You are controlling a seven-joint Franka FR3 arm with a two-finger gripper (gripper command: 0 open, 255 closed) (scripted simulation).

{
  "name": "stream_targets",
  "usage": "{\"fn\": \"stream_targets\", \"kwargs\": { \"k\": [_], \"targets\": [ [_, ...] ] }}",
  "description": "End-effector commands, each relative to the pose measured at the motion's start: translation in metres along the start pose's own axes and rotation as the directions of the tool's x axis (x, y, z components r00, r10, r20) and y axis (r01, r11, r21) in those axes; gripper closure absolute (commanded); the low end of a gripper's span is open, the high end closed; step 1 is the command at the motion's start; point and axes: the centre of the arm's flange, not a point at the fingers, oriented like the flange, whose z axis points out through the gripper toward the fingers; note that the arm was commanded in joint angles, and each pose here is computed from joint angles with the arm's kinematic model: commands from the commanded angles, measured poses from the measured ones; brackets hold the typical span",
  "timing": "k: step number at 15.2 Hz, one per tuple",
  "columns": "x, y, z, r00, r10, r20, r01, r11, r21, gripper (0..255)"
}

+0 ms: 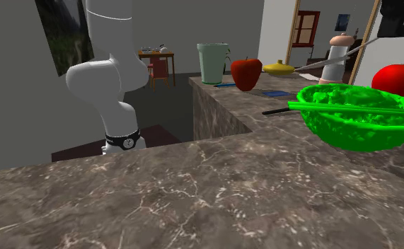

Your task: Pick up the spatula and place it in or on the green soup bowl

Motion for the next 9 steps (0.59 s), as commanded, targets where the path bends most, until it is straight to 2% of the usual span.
{"fn": "stream_targets", "kwargs": {
  "k": [1, 4, 9],
  "targets": [
    [-0.019, -0.019, -0.003, 1.0, 0.002, 0.0, -0.002, 1.0, 0.0, 255],
    [-0.044, -0.044, -0.007, 1.0, 0.002, 0.0, -0.002, 1.0, 0.0, 255],
    [-0.046, -0.044, 0.02, 1.0, 0.002, 0.0, -0.002, 1.0, 0.0, 255]
  ]
}}
